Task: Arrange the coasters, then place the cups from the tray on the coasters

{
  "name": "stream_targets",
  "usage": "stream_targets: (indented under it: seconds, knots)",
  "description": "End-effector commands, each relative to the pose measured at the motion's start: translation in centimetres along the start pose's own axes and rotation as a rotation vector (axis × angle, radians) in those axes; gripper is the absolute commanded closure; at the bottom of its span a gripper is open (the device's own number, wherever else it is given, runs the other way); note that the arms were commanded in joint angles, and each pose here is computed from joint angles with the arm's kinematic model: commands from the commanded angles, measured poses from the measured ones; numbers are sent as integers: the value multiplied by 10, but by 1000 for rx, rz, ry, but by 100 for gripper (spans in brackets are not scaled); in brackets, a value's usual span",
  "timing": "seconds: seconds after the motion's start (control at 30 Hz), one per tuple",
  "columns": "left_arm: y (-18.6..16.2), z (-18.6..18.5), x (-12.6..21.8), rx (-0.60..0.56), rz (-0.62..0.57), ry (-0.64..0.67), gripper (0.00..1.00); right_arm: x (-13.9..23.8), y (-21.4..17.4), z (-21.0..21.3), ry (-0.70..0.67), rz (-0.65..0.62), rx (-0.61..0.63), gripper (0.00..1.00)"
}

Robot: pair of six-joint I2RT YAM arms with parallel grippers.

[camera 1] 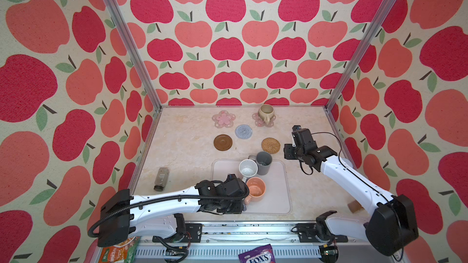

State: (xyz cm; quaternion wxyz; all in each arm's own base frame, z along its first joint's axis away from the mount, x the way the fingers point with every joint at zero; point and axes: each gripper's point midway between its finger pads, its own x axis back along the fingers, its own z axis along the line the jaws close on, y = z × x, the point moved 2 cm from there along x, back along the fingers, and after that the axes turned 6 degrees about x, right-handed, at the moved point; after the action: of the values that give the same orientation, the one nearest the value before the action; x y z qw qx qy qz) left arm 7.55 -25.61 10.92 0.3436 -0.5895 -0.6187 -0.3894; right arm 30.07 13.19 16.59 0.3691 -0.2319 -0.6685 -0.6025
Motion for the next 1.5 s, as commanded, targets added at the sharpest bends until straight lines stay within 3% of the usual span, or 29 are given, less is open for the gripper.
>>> stream_targets:
  seconds: [0.0,0.33,0.7,1.03,1.47]
  knots:
    - [6,-15,13,44,-43,-52,62,3,-3,-2,7,-6,-29,42]
    - [7,-22,3,65,-34,-21,63,3,-1,-2,8,-10,-25,42]
    - [8,-10,-4,126,-5,176,64,6,0,-4,4,-22,-16,41]
    - [11,15,-7,202,-22,261,65,11,-1,-10,-2,-28,-16,41]
    - [13,37,2,204,-59,312,65,16,-4,-13,0,-32,-35,41]
